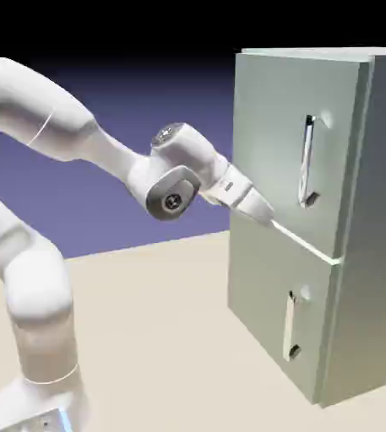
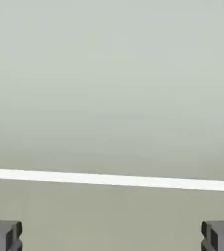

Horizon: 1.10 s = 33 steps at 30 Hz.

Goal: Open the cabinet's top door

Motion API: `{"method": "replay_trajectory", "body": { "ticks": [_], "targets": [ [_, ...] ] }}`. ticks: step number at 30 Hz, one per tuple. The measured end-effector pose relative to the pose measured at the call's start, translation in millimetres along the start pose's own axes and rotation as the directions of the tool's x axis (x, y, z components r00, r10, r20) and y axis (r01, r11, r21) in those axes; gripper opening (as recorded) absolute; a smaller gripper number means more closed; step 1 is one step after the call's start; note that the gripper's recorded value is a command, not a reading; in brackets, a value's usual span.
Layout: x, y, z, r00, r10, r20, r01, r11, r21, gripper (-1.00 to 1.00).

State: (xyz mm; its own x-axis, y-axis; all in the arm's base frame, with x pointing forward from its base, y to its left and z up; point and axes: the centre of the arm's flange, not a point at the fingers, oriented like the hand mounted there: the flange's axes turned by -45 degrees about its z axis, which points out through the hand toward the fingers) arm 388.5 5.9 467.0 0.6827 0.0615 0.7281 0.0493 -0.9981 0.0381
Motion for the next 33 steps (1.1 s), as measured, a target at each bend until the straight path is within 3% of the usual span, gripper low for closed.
{"method": "replay_trajectory", "body": {
  "ticks": [15, 33],
  "targets": [
    [46.5, 4.8, -81.5, 0.967, -0.073, -0.246, 0.072, 0.997, -0.014, 1.00],
    [48.3, 56.1, -138.4, 0.864, -0.066, -0.500, 0.059, 0.998, -0.029, 1.00]
  ]
}}
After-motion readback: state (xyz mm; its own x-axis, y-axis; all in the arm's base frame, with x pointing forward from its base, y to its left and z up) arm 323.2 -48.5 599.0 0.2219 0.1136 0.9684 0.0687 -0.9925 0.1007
